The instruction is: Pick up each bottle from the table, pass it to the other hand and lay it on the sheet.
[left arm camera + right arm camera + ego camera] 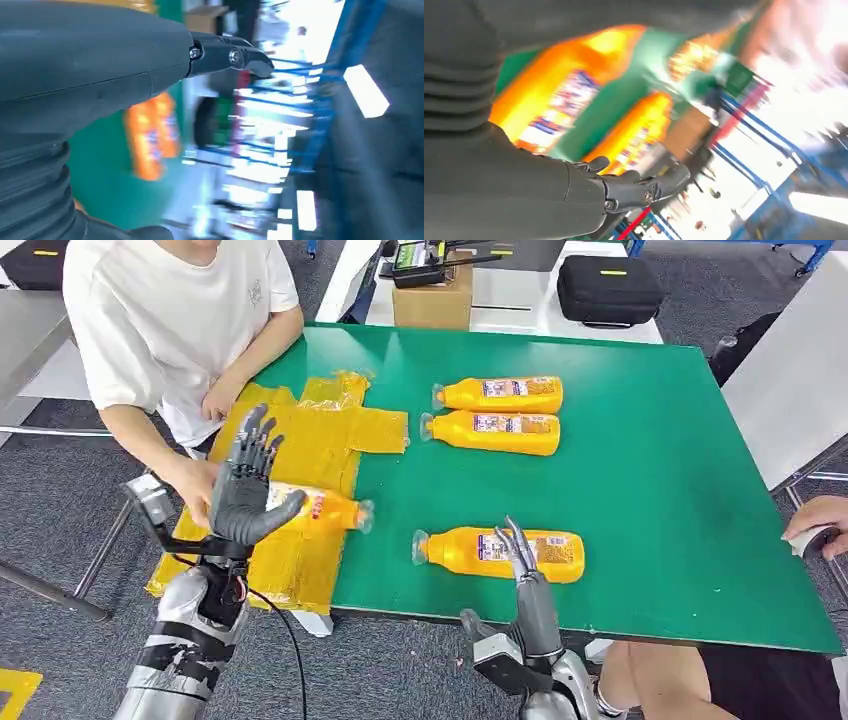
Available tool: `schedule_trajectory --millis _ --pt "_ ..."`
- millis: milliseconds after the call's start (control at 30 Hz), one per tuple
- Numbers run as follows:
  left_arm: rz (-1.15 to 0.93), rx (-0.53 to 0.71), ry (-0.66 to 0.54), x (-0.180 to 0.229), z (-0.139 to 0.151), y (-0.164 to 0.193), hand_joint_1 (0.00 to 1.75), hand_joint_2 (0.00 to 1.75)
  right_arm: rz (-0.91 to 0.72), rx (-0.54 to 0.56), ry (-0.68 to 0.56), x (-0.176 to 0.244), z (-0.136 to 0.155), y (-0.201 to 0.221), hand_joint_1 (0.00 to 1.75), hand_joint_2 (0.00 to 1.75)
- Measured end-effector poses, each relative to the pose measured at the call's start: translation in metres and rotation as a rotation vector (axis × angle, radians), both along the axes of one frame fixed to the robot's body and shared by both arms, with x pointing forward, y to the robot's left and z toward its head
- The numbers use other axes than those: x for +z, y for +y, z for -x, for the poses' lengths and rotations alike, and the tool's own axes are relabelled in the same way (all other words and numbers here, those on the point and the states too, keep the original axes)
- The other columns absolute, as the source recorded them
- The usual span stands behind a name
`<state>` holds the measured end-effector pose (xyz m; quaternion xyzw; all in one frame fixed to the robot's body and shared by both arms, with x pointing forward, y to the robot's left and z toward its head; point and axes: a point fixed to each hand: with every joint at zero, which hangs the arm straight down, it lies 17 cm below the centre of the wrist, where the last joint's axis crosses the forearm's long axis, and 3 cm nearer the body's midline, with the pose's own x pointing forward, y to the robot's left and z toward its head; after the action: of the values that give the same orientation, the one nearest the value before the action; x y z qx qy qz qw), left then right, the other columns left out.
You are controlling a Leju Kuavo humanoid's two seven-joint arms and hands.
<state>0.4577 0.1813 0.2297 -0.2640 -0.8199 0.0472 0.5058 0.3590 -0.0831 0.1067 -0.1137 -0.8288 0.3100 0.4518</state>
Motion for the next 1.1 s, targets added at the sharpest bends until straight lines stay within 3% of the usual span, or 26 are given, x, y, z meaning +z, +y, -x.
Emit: schedule_trajectory --millis 367,667,1100 --pt "0.064 -0.003 -0.037 0.014 0.012 0.007 0.0 1.75 0.102 -0.012 0.021 -0.019 -0.006 -0.012 0.0 1.75" --pt "0.079 0.018 -0.158 0.047 0.051 0.01 0.0 1.75 0.406 -0.084 0.104 -0.059 -0.057 -0.075 0.0 1.75" --pt "0.031 0.047 -0.118 0.032 0.057 0.002 0.0 1.75 0.642 -0.175 0.194 -0.086 -0.102 -0.103 0.0 1.75"
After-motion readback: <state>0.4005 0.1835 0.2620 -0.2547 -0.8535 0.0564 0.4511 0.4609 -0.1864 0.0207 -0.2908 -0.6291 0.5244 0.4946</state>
